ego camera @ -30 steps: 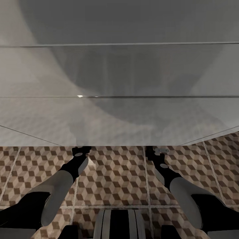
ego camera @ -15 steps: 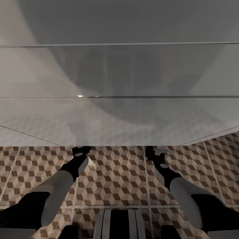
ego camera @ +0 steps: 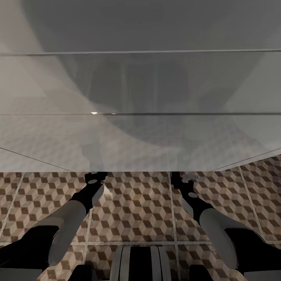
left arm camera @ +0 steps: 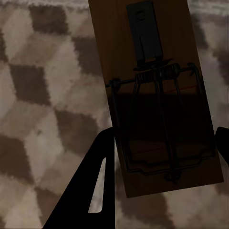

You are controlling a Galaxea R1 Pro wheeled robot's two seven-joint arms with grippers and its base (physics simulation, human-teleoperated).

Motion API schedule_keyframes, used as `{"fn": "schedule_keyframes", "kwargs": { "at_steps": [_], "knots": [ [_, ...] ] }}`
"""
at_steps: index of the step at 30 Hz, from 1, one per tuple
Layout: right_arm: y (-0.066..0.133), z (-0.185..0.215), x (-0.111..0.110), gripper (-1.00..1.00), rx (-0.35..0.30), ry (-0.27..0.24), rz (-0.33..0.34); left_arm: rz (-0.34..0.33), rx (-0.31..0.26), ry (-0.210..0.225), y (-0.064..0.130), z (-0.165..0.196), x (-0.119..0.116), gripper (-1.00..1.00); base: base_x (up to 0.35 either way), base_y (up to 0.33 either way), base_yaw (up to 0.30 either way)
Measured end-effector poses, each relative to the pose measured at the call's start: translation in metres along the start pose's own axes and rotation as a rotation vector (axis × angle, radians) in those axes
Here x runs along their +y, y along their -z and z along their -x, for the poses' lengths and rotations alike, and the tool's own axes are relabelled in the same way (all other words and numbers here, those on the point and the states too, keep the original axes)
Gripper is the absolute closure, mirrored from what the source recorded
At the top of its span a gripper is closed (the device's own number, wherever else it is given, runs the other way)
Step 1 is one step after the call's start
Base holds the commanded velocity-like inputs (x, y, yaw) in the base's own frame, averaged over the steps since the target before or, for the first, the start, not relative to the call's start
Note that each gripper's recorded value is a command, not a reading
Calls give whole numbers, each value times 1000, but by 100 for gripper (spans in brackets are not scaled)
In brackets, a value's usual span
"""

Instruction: Take the four mousetraps from the cabinet in the bathroom and place them on the bathroom floor. Make sure all four end up on the same floor surface, and ensure that at least two of them are either under or directly next to the same bathroom sink.

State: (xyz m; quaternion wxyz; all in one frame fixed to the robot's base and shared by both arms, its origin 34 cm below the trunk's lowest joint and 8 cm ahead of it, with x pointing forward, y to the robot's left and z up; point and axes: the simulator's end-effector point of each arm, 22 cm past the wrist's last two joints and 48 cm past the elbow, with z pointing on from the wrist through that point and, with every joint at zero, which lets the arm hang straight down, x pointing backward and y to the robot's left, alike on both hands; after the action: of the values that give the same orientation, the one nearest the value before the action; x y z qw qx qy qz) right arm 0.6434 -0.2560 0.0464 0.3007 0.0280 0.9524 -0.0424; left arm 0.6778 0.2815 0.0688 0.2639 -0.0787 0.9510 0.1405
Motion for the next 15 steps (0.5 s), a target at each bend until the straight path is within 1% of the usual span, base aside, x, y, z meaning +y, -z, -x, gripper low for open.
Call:
{"fn": "schedule_keyframes", "kwargs": {
  "at_steps": [6, 12, 15],
  "knots": [
    [0, 0, 0, 100, 0, 0, 0, 0, 0, 0, 0, 0, 0, 100, 0, 0, 0],
    [-5, -17, 0, 100, 25, 2, -1, 2, 23, -7, -7, -17, -1, 100, 0, 0, 0],
    [-5, -17, 0, 100, 25, 2, -1, 2, 23, -7, -7, -17, -1, 100, 0, 0, 0]
  ]
}}
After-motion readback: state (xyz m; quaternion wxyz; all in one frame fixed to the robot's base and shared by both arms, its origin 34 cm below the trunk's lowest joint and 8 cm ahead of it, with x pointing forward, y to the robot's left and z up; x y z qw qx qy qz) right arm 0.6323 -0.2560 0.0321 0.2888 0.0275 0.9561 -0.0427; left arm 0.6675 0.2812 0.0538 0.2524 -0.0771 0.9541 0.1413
